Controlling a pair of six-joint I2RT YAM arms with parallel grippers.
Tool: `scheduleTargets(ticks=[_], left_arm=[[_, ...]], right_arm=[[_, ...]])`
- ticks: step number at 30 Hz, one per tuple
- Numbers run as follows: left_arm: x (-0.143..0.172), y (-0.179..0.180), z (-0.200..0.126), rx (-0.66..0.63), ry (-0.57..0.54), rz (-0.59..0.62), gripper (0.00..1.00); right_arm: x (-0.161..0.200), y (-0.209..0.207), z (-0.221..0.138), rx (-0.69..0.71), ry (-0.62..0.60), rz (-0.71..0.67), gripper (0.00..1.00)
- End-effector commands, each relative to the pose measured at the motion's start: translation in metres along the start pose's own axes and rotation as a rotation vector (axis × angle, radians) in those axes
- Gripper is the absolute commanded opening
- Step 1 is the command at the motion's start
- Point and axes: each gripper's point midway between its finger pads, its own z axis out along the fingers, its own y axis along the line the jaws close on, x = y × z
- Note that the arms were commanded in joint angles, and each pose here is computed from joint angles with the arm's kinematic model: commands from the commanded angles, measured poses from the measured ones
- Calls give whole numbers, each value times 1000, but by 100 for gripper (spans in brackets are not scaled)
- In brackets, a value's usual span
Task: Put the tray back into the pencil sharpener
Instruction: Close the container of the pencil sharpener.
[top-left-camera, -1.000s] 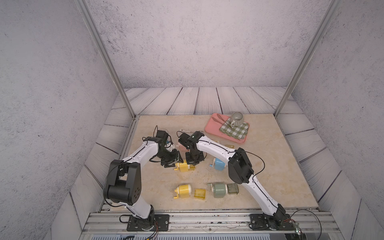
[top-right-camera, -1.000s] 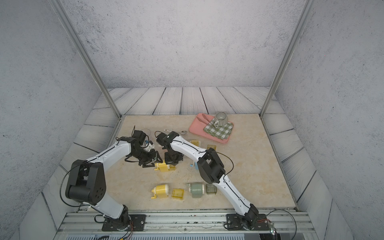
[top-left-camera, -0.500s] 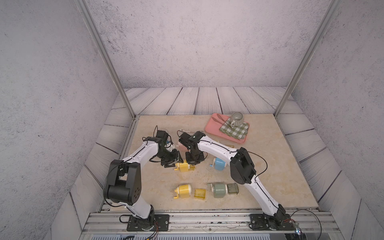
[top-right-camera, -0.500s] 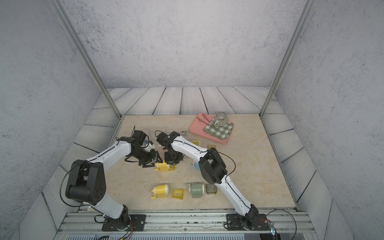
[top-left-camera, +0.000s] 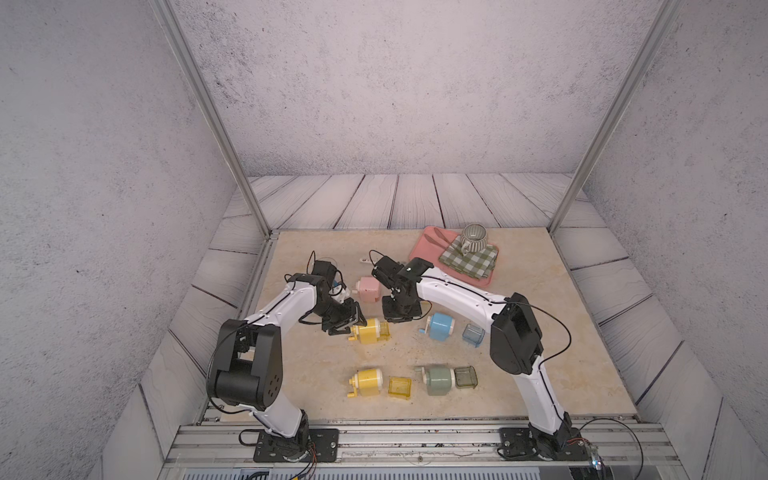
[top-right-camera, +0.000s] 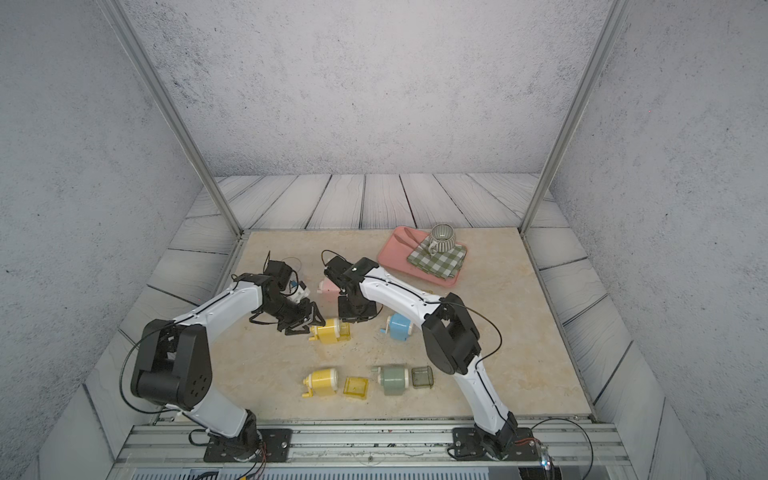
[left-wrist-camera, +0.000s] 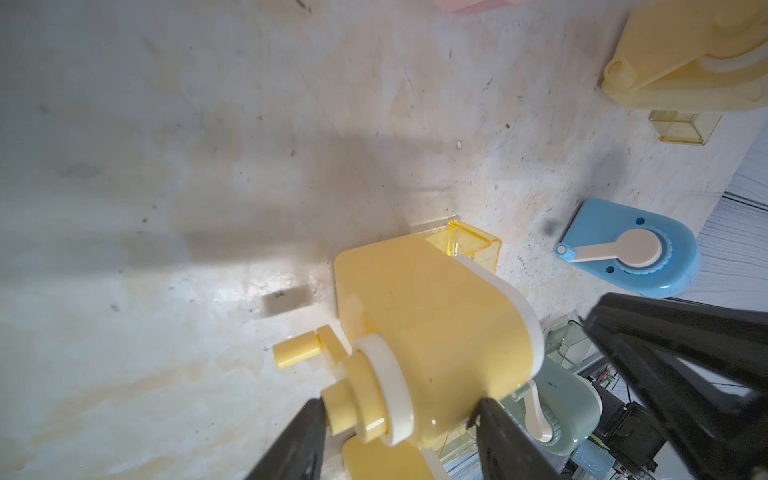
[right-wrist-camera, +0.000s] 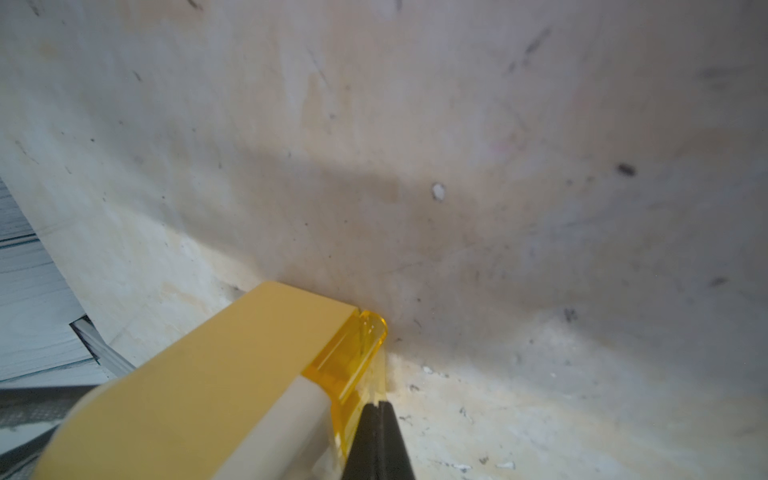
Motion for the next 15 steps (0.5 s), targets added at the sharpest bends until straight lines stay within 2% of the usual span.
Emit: scheduleTargets(ticks=[1,8,15], left_arm=[[4,3,2,-12,20,-1,60],[4,3,3,-13,23,-1,60],[6,3,4,-13,26,-6,60]], right_arm=[[-9,-12,6,-43,-4,65,8],[-3,-7,35,-98,70,72,1],[-1,4,51,-134,106,69,0]])
